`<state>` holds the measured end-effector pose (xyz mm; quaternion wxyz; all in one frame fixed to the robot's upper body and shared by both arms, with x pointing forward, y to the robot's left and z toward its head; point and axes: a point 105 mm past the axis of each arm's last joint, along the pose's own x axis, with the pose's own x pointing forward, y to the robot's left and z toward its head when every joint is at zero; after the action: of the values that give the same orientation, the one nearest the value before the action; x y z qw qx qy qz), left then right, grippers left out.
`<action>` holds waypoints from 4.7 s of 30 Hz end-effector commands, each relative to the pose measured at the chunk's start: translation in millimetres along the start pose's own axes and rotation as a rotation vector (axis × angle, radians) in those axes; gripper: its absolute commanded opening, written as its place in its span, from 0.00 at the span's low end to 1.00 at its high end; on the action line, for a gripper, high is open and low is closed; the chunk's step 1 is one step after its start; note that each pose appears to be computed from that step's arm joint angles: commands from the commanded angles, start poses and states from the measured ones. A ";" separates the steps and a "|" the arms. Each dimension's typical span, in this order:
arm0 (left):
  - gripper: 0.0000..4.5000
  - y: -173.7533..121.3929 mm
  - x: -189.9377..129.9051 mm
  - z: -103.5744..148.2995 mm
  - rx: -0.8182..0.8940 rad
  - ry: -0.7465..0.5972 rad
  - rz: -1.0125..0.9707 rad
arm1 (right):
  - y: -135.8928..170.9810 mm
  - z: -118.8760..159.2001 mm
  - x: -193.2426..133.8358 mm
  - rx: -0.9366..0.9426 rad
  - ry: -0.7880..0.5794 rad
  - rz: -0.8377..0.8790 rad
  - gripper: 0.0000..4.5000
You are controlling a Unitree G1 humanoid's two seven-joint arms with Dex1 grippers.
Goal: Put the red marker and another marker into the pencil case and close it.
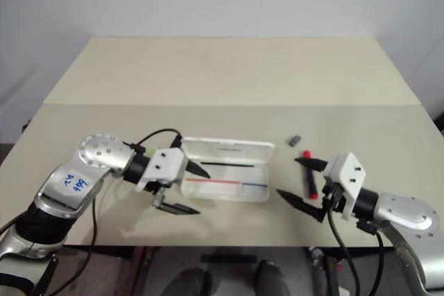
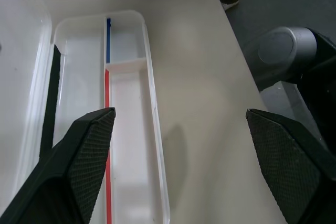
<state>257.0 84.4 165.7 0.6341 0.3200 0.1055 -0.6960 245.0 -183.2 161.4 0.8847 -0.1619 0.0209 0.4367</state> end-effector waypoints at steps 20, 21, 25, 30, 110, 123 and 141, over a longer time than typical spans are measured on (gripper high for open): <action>0.94 -3.8 -20.5 60.0 0.093 -0.130 0.170 | -23.8 3.0 2.2 -0.093 0.036 0.013 1.00; 0.94 0.7 -24.2 63.1 0.092 -0.162 0.200 | -26.9 3.2 1.4 -0.097 0.040 0.000 1.00; 0.94 12.1 -34.9 59.9 0.083 -0.161 0.278 | -38.3 5.4 0.0 -0.106 0.045 -0.053 1.00; 0.94 22.8 -52.5 56.6 0.098 -0.214 0.358 | -57.1 10.0 -4.6 -0.119 0.056 -0.146 1.00; 0.94 15.4 46.4 58.1 0.044 -0.442 0.175 | -29.6 -71.7 7.9 0.443 0.685 -0.607 1.00; 0.94 20.7 44.2 55.6 0.041 -0.436 0.203 | -33.5 -84.5 5.0 0.489 0.745 -0.644 0.13; 0.94 33.1 32.1 51.1 0.029 -0.436 0.266 | -94.6 12.0 16.0 0.138 0.095 -0.793 0.13</action>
<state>270.7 21.5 184.8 0.7193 0.1775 -0.0666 -0.6683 326.9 -221.2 173.9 0.9880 -0.1208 0.0804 0.0527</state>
